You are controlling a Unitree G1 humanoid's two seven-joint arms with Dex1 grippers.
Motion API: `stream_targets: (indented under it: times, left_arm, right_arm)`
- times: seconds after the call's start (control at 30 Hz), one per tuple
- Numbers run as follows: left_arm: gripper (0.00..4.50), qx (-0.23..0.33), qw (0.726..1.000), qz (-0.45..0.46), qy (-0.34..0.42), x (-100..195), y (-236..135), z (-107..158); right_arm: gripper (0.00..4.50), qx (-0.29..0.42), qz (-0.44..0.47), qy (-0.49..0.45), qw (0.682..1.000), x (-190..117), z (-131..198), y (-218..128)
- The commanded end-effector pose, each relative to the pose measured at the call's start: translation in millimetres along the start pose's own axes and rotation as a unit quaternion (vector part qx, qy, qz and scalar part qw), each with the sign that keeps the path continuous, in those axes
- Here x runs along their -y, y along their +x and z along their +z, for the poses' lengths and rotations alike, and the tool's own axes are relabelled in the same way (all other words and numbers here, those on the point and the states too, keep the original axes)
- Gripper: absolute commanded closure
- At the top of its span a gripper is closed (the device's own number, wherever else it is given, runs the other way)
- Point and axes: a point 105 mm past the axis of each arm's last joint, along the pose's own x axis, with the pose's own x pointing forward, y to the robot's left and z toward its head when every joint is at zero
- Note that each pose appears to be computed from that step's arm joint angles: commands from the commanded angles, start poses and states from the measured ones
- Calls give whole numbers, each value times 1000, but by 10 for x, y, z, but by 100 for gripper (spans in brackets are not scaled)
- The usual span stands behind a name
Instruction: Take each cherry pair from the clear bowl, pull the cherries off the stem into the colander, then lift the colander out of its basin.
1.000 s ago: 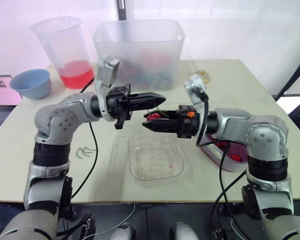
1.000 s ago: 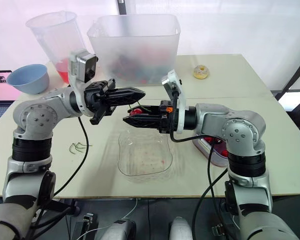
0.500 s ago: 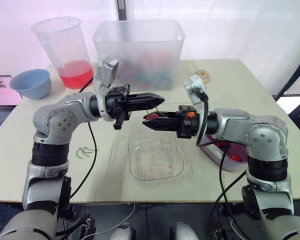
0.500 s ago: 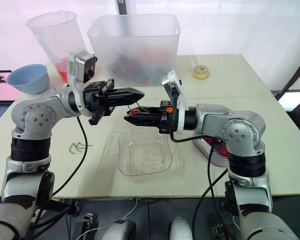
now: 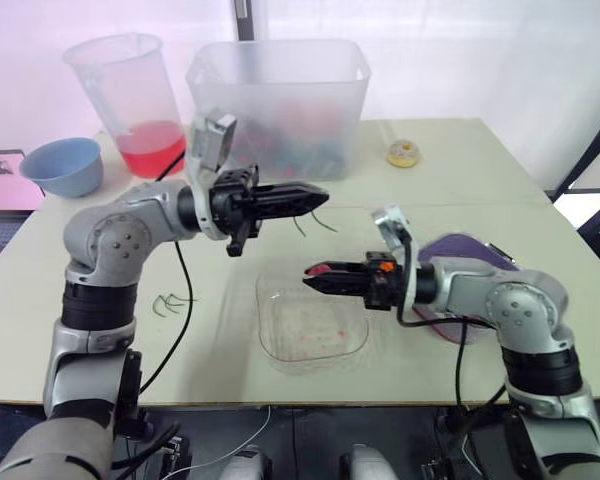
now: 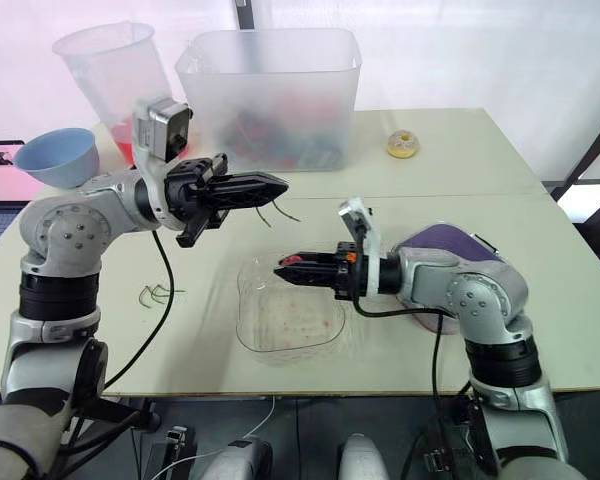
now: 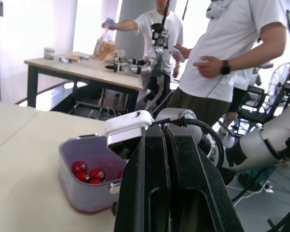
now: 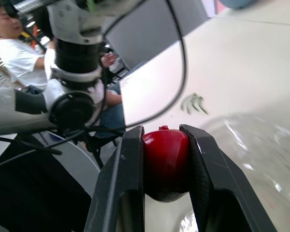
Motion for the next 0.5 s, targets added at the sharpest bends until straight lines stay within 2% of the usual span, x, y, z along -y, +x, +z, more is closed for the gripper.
stream_targets:
  times: [0.03, 0.17, 0.3, 0.5]
  left_arm:
    - [450, 9, 1000, 6, 27, 33, -42, 122]
    - [450, 8, 999, 24, 25, 8, -112, 99]
    - [450, 13, 999, 40, 23, -3, -154, 78]
    - [450, 8, 998, 55, 23, 3, -187, 18]
  right_arm:
    - [381, 4, -38, -56, 998, -8, 191, -306]
    - [381, -57, -176, -106, 977, 213, 398, -1037]
    - [381, -140, -285, -113, 942, 474, 334, -1620]
    - [381, -252, -346, -114, 896, 814, -36, -1993]
